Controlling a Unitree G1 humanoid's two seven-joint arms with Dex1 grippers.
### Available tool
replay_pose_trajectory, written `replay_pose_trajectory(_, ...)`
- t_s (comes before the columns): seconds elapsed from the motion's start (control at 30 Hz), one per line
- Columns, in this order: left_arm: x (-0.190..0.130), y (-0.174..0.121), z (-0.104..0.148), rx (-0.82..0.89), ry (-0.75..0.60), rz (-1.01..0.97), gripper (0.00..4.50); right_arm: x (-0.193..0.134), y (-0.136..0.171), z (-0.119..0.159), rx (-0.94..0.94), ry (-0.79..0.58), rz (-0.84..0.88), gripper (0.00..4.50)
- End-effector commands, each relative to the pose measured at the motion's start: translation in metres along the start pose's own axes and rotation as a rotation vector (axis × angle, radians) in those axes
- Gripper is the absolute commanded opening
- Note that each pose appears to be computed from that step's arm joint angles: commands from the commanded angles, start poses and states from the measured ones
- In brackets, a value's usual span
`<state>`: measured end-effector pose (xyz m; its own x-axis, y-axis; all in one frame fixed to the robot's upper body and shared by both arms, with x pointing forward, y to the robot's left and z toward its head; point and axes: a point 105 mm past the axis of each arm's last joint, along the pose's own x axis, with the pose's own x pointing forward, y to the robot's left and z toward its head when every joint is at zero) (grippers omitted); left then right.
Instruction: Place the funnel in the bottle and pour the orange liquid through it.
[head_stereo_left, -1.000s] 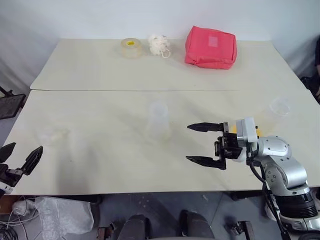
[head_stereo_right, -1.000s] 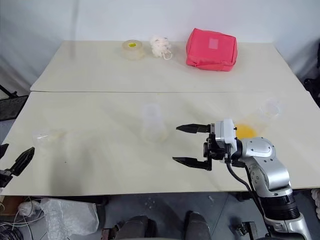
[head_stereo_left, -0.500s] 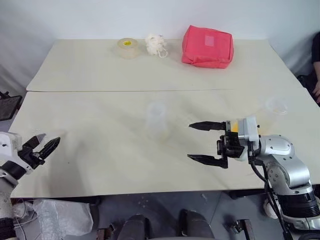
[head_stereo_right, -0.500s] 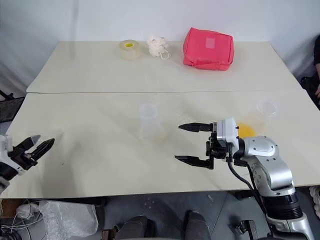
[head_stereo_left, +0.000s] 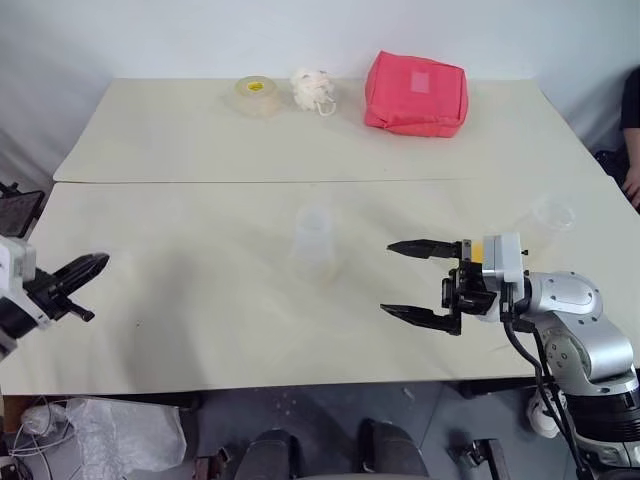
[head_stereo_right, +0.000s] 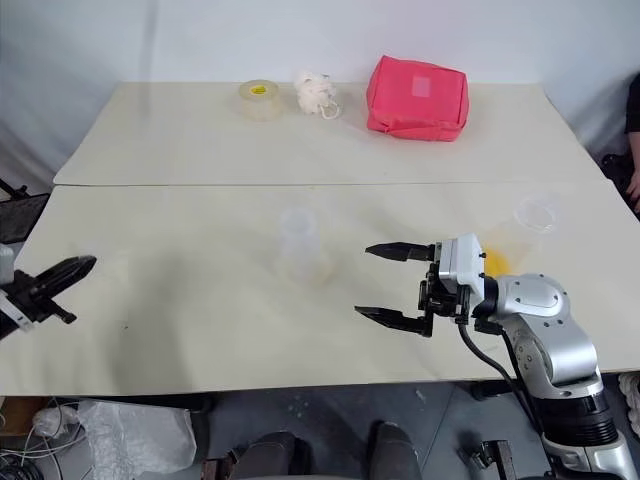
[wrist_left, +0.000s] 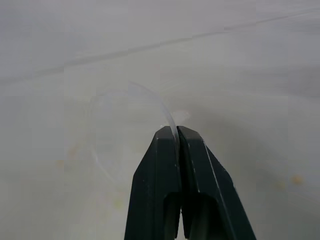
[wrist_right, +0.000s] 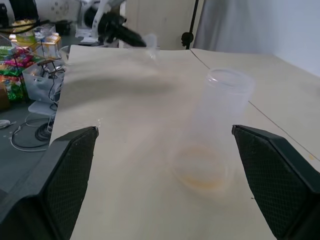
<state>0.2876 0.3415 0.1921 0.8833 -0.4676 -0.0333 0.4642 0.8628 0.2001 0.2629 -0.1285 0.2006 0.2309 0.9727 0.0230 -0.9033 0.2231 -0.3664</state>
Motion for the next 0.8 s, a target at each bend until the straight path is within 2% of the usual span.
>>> replay_pose_trajectory(0.03, 0.019, -0.02, 0.04, 0.151, -0.071, -0.177, 0.04, -0.007, -0.005, 0.012, -0.061, -0.005, -0.026, 4.5)
replay_pose_trajectory(0.27, 0.067, -0.061, 0.101, 0.341, -0.147, -0.508, 0.04, -0.01, -0.01, 0.017, -0.073, -0.019, -0.072, 4.5)
replay_pose_trajectory(0.57, 0.106, -0.102, 0.128, 0.503, -0.126, -0.907, 0.04, 0.0, -0.001, 0.018, -0.015, -0.069, -0.114, 4.5)
replay_pose_trajectory(0.8, 0.13, -0.116, 0.143, 0.659, -0.149, -0.978, 0.04, 0.001, 0.011, 0.011, -0.001, -0.068, -0.155, 4.5)
